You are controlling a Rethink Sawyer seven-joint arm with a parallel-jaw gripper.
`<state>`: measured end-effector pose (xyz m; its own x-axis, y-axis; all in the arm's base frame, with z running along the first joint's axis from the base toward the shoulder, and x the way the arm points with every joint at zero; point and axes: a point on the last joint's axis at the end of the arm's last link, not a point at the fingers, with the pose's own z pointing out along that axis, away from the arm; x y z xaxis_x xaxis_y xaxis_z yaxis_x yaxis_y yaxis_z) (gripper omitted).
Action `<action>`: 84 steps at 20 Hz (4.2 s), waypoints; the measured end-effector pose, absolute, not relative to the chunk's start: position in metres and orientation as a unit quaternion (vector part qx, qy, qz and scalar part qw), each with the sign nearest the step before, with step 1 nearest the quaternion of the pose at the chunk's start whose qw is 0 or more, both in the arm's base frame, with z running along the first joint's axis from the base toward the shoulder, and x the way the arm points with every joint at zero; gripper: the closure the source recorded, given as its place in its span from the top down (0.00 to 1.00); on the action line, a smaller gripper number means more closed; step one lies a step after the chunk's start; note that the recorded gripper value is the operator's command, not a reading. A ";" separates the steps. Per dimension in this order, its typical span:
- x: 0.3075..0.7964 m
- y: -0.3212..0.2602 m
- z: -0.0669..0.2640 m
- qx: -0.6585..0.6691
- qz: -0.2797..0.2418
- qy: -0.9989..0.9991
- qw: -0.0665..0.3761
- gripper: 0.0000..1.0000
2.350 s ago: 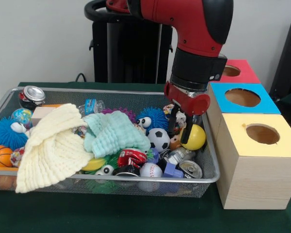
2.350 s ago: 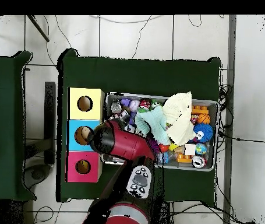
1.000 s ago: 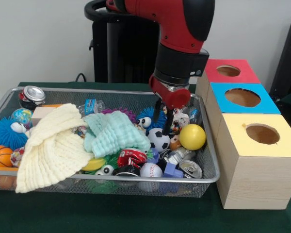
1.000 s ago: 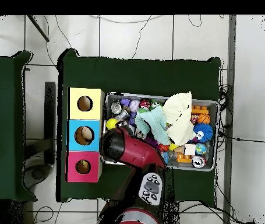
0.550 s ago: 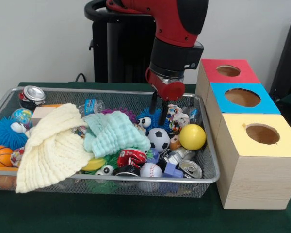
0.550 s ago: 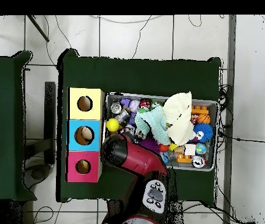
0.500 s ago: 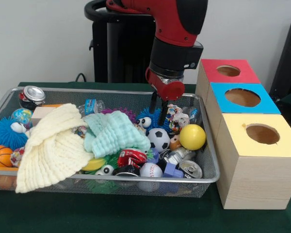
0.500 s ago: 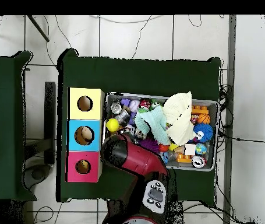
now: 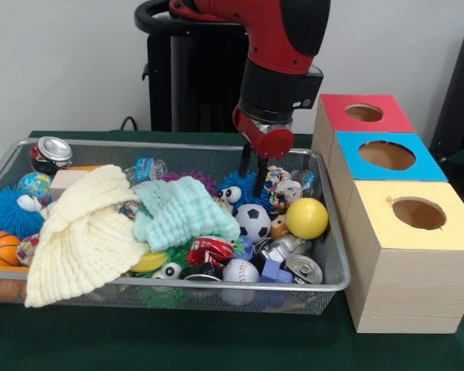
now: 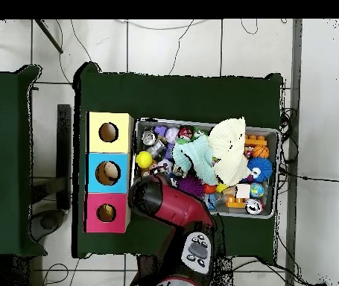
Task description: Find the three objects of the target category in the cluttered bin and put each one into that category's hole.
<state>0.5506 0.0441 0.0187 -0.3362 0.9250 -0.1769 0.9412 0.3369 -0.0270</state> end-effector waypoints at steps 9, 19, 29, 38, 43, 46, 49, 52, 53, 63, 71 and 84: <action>0.547 0.054 0.017 0.566 -0.063 0.820 0.063 1.00; 0.544 0.057 0.010 0.570 -0.065 0.817 0.057 1.00; 0.534 0.056 -0.008 0.573 -0.076 0.815 0.042 1.00; 0.543 0.060 -0.014 0.577 -0.073 0.812 0.045 1.00; 0.547 0.066 -0.017 0.576 -0.071 0.813 0.047 1.00; 0.549 0.068 -0.018 0.575 -0.071 0.814 0.048 1.00; 0.553 0.073 -0.019 0.573 -0.068 0.815 0.050 1.00; 0.561 0.078 -0.019 0.571 -0.064 0.816 0.056 1.00; 0.565 0.080 -0.019 0.570 -0.061 0.817 0.059 1.00; 0.581 0.078 -0.025 0.574 -0.058 0.814 0.069 1.00; 0.581 0.078 -0.027 0.574 -0.058 0.814 0.068 1.00; 0.581 0.065 -0.051 0.592 -0.027 0.804 0.054 1.00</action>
<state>0.5812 0.0653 -0.0506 -0.2936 0.9485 -0.1189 0.9544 0.2979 0.0195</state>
